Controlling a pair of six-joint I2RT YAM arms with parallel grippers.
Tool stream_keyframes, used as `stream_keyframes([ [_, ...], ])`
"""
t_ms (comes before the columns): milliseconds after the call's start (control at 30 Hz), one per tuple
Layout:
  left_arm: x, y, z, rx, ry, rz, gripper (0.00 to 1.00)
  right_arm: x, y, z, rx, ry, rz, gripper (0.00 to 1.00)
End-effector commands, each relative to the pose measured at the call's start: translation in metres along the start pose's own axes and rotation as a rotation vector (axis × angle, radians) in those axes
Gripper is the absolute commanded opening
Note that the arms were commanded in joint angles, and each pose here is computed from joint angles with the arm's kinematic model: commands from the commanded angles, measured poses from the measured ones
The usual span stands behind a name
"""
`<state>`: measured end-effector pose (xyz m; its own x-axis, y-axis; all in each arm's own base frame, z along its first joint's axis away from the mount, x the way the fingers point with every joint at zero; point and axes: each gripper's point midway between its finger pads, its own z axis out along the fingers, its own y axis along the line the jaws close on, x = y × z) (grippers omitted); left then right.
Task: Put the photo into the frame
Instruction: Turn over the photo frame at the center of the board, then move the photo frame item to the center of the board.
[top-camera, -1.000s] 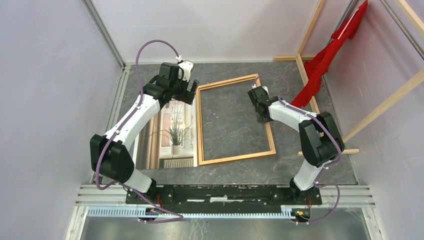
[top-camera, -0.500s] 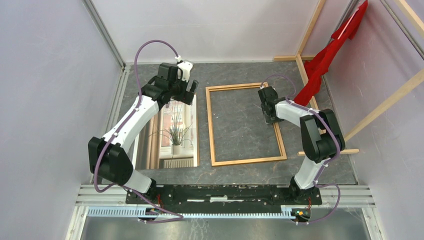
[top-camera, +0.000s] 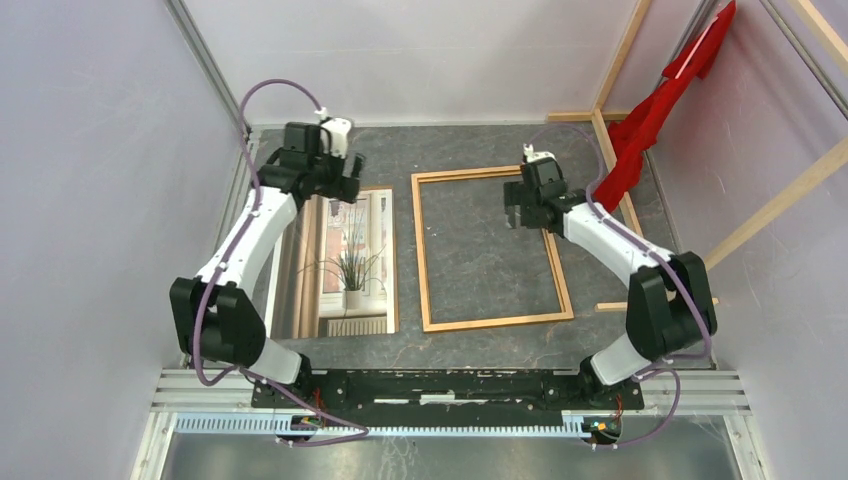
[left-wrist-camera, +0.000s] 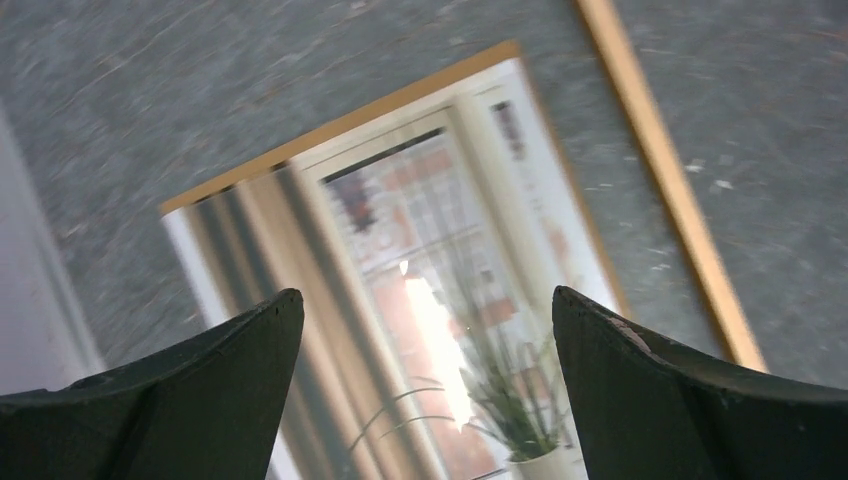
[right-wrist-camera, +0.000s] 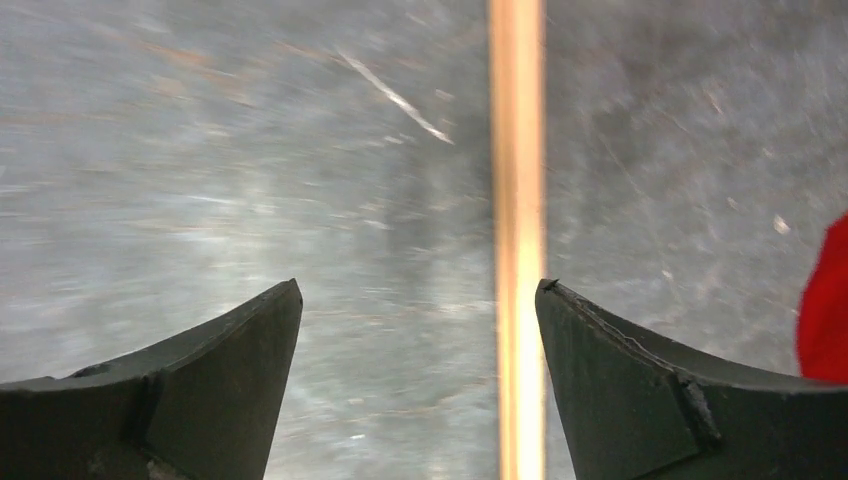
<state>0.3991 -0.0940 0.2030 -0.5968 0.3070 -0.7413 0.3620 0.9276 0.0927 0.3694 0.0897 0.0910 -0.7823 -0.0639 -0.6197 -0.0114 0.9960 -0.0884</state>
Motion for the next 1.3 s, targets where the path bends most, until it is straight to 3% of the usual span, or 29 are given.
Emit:
stream_keyframes([
  [0,0.009,0.062,-0.006,-0.100,0.021,-0.011,1.00,-0.049,0.086,-0.047,-0.247,-0.160,0.032,0.95],
  [133,0.052,0.124,-0.009,-0.238,0.111,-0.087,1.00,-0.036,0.180,-0.077,-0.446,-0.154,-0.043,0.95],
  [300,0.102,0.165,-0.020,-0.344,0.206,-0.122,1.00,0.004,0.281,-0.108,-0.671,-0.107,-0.129,0.92],
  [467,0.143,0.190,-0.032,-0.415,0.270,-0.119,1.00,0.052,0.343,-0.121,-0.794,-0.005,-0.187,0.89],
  [667,0.181,0.205,-0.037,-0.453,0.330,-0.126,1.00,0.099,0.354,-0.103,-0.772,0.102,-0.202,0.87],
  [967,0.205,0.222,-0.032,-0.501,0.363,-0.165,0.98,0.119,0.348,-0.078,-0.708,0.154,-0.220,0.90],
  [1267,0.222,0.226,-0.024,-0.539,0.388,-0.160,0.98,0.141,0.357,-0.064,-0.750,0.221,-0.196,0.90],
])
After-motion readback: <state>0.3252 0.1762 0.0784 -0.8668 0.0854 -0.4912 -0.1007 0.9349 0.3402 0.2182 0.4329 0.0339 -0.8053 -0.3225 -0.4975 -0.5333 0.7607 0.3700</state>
